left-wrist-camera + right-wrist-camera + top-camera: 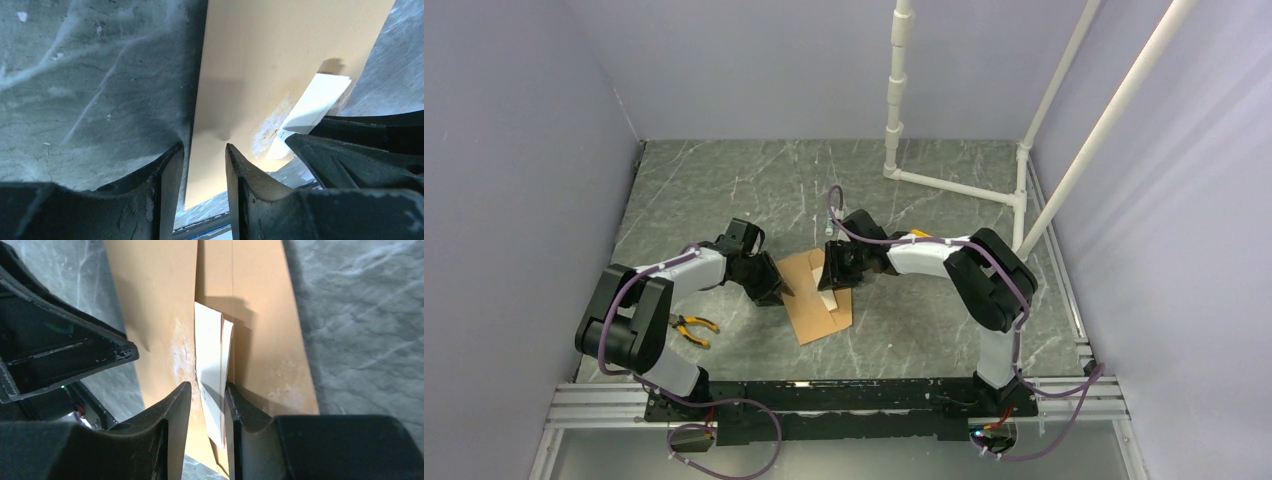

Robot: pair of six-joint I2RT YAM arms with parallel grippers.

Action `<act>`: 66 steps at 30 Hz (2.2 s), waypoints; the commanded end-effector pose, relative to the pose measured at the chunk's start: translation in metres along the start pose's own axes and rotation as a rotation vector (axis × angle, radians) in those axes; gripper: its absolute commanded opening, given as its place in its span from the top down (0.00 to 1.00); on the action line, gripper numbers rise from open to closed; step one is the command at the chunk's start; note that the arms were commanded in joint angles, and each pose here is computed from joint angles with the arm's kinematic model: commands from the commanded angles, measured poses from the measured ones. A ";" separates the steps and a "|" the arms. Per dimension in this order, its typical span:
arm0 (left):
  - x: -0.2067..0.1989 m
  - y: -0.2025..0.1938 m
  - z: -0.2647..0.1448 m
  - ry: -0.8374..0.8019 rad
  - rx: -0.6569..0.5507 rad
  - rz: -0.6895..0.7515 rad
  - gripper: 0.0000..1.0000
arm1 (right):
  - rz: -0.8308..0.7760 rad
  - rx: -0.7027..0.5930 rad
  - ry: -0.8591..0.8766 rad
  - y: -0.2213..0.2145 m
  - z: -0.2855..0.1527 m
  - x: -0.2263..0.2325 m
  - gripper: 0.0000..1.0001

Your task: Place the letter into the envelope and seal it

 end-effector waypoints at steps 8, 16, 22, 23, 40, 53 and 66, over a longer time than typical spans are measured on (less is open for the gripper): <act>0.033 -0.003 0.011 0.163 -0.008 0.029 0.57 | -0.050 -0.111 -0.106 0.022 -0.015 0.000 0.71; 0.029 -0.003 0.014 0.137 0.012 0.048 0.58 | -0.052 -0.050 -0.074 0.009 0.001 0.000 0.76; 0.024 -0.002 0.017 0.109 0.023 0.051 0.65 | -0.047 -0.022 0.028 0.005 -0.003 0.020 0.79; 0.024 -0.001 0.016 0.115 0.017 0.054 0.65 | -0.051 -0.046 -0.007 0.008 -0.005 0.017 0.77; 0.036 -0.001 0.018 0.177 0.017 0.083 0.66 | -0.056 -0.118 -0.111 0.024 -0.008 0.008 0.78; 0.034 0.002 0.021 0.170 0.021 0.105 0.65 | -0.016 -0.056 -0.046 0.014 0.014 0.006 0.79; 0.028 0.013 0.015 0.181 -0.014 0.142 0.64 | -0.003 -0.079 0.089 0.017 -0.001 0.033 0.72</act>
Point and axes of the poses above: each gripper's point midway between its finger pads, its own z axis out along the fingers, its own x axis along the line the jaws close on, y = z × x, the point moved 3 cm from there along -z, back along the fingers, and after that the axes turned 7 degrees about z, right-handed, at the moved point
